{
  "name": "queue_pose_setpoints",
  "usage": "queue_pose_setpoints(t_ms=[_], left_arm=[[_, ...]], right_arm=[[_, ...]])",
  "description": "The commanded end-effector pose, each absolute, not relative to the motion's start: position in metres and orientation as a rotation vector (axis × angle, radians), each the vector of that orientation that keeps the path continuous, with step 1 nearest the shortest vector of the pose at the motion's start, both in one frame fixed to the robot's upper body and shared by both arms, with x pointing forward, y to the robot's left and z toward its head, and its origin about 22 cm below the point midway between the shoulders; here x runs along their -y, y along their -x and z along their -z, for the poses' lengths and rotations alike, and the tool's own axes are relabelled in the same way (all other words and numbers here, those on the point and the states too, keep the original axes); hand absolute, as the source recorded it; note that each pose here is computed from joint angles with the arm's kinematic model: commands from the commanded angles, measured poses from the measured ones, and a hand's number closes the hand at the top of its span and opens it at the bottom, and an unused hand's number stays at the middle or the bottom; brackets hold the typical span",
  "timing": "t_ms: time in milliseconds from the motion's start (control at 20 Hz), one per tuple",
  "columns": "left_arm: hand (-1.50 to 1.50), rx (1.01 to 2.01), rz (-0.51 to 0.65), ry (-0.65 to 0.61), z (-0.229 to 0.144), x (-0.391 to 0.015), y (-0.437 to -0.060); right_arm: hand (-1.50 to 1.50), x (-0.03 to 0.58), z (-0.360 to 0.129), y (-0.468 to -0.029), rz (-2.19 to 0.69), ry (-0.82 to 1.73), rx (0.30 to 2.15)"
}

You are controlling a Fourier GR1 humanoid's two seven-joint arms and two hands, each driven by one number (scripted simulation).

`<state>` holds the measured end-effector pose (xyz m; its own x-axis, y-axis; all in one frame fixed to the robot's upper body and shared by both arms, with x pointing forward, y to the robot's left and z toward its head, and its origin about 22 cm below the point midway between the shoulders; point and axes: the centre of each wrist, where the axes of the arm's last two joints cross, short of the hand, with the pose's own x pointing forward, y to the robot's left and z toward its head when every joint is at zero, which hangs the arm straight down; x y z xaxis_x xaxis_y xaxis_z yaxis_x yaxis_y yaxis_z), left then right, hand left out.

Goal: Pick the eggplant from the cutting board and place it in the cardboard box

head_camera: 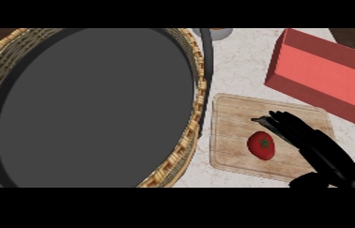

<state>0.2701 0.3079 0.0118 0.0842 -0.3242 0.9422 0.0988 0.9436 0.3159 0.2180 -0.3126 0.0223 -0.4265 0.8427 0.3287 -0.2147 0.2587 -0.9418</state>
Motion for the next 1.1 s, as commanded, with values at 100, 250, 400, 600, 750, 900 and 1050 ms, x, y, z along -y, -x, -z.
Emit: queue_pose_setpoints(t_ms=[100, 250, 400, 600, 750, 900, 1050], left_arm=[[0.00, 1.596, 0.457, 0.025, -0.030, -0.239, -0.287], [0.00, 1.606, 0.430, 0.026, -0.028, -0.235, -0.284], [0.00, 1.620, 0.447, 0.036, -0.033, -0.233, -0.286], [0.00, 1.597, 0.437, 0.028, -0.033, -0.243, -0.284], [0.00, 1.628, 0.437, 0.008, -0.037, -0.225, -0.288], [0.00, 1.606, 0.431, 0.021, -0.030, -0.239, -0.286], [0.00, 1.586, 0.426, 0.010, -0.023, -0.255, -0.279]], right_arm=[[-1.50, 0.296, -0.008, -0.224, -1.357, 0.662, 1.539], [-1.50, 0.297, 0.000, -0.223, -1.378, 0.686, 1.524], [1.50, 0.304, -0.005, -0.237, -1.393, 0.637, 1.505], [1.50, 0.302, 0.001, -0.235, -1.413, 0.678, 1.539], [1.50, 0.294, -0.001, -0.234, -1.428, 0.699, 1.592], [1.50, 0.310, -0.005, -0.254, -1.258, 0.829, 1.334], [1.50, 0.324, 0.001, -0.253, -1.097, 0.917, 1.081]])
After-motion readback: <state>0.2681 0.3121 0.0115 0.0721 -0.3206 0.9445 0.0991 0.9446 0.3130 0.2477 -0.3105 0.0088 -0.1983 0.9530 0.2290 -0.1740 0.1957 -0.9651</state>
